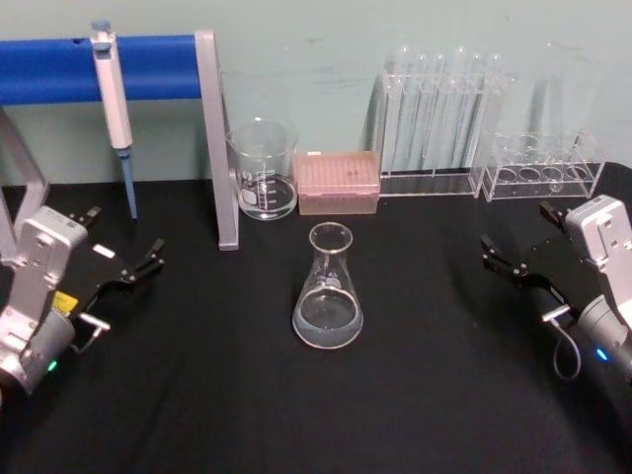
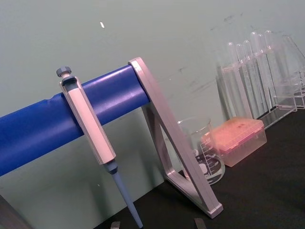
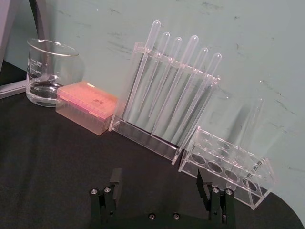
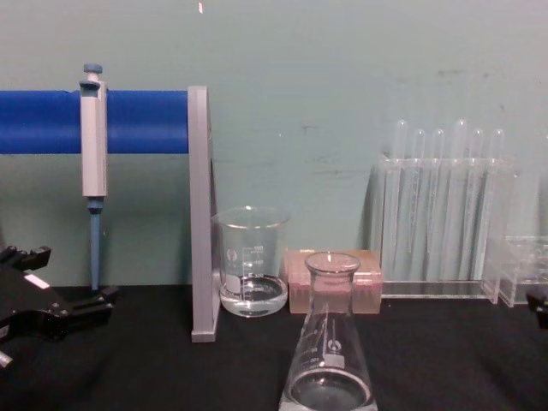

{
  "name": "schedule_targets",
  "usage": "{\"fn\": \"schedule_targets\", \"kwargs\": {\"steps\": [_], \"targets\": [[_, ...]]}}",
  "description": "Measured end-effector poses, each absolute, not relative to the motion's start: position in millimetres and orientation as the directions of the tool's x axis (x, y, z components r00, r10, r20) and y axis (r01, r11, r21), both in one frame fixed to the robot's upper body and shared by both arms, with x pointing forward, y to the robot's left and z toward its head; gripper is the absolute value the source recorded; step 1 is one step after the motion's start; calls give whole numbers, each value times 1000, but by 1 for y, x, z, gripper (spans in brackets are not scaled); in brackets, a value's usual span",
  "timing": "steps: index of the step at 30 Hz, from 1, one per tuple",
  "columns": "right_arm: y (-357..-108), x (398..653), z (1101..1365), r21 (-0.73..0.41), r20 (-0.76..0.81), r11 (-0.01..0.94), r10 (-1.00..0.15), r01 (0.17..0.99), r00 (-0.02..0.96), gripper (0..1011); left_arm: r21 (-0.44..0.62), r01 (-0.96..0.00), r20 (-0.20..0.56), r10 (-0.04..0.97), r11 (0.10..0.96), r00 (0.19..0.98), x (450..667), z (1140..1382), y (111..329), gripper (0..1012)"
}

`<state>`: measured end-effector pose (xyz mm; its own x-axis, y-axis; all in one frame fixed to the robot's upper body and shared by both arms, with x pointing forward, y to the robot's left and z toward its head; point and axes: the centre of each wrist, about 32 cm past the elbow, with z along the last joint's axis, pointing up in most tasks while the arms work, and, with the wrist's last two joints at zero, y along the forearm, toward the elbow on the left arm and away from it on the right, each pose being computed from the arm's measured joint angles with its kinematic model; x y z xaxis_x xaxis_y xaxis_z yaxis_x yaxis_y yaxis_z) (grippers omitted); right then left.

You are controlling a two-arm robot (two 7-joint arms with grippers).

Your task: Grasp the erlenmeyer flask with one hand, shake it three times, then place it back.

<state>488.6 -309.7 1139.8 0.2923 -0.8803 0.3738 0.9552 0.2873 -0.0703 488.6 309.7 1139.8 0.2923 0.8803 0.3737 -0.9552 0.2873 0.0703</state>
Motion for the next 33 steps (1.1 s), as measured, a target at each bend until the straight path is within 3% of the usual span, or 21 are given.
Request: {"fn": "schedule_targets", "kwargs": {"steps": [33], "targets": [[-310, 489, 1140, -70, 374, 287, -880, 955, 292, 1002, 70, -955, 374, 880, 287, 292, 489, 1140, 310, 1001]]}}
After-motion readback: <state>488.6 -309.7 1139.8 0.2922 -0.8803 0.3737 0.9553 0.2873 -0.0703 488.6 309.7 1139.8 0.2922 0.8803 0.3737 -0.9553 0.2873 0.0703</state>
